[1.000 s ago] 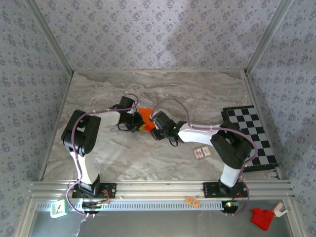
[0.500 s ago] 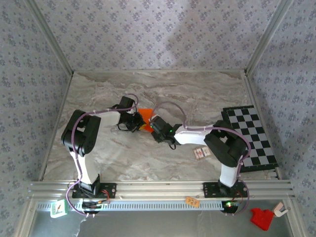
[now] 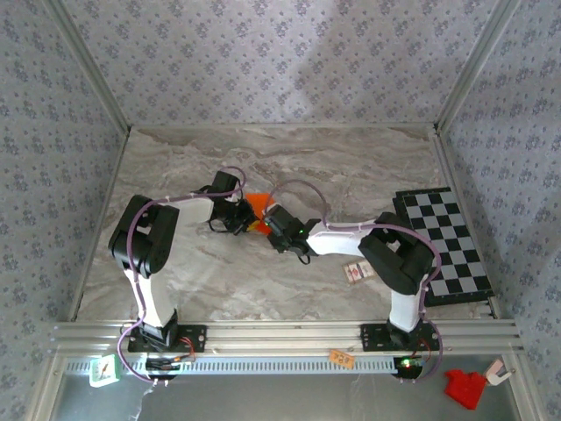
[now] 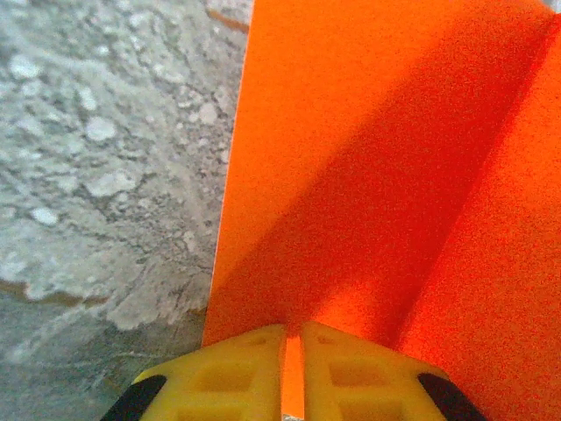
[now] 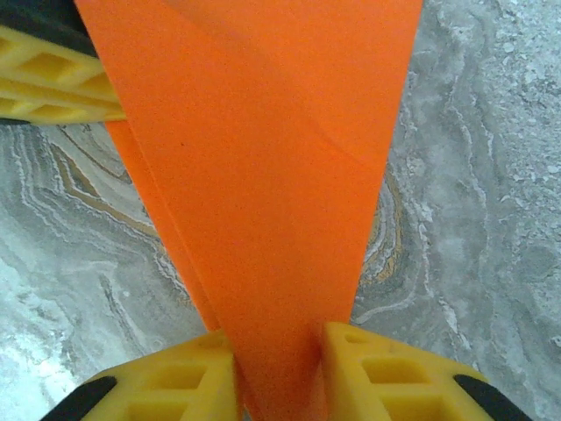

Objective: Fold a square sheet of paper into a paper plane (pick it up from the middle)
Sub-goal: Fourth fold the wing at the center of the table.

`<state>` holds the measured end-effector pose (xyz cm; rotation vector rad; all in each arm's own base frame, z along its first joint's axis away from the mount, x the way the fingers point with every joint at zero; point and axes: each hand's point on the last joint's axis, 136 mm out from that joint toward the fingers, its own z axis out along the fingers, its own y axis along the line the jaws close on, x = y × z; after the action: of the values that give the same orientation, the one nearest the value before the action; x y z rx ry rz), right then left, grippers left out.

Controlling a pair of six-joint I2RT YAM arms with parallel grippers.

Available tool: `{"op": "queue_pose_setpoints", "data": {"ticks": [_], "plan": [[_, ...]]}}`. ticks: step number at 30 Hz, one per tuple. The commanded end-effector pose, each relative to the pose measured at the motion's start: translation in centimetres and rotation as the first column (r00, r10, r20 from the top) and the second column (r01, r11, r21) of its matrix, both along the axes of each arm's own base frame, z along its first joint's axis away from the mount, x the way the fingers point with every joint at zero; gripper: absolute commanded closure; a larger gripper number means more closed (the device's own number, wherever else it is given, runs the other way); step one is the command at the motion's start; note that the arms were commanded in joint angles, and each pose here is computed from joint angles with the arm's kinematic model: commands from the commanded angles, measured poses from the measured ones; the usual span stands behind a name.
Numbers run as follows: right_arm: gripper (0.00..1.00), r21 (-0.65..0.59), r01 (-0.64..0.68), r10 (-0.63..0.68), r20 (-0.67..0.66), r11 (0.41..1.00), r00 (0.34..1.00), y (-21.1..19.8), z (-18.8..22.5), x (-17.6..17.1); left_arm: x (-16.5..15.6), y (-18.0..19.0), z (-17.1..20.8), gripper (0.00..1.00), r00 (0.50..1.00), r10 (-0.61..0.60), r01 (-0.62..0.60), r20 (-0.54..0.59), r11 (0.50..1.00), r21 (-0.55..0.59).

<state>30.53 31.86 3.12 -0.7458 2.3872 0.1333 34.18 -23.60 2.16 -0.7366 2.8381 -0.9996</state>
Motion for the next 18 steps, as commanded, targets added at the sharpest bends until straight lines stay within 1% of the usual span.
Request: {"op": "queue_pose_setpoints", "data": {"ticks": [1,8,13,18], "plan": [[0.72,0.006,0.0,0.0,0.003,1.0,1.0,0.4,0.4,0.4,-1.8,0.6,-1.9,0.86,0.996,0.001,0.004,-0.085,0.998,0.058],[0.8,0.023,-0.018,0.018,-0.022,1.0,1.0,0.7,0.4,0.3,-1.8,0.6,-1.8,0.87,0.997,-0.001,0.006,-0.082,0.999,0.053],[0.82,0.051,-0.038,0.041,-0.07,0.998,0.997,0.9,-0.3,-0.1,-1.4,0.4,-0.7,0.85,0.999,-0.003,0.005,-0.054,0.999,0.04],[0.83,0.099,-0.067,0.078,-0.113,0.993,0.991,1.4,-0.6,-0.4,-0.8,0.6,1.0,0.82,1.0,-0.001,0.001,-0.002,0.999,0.032]]}}
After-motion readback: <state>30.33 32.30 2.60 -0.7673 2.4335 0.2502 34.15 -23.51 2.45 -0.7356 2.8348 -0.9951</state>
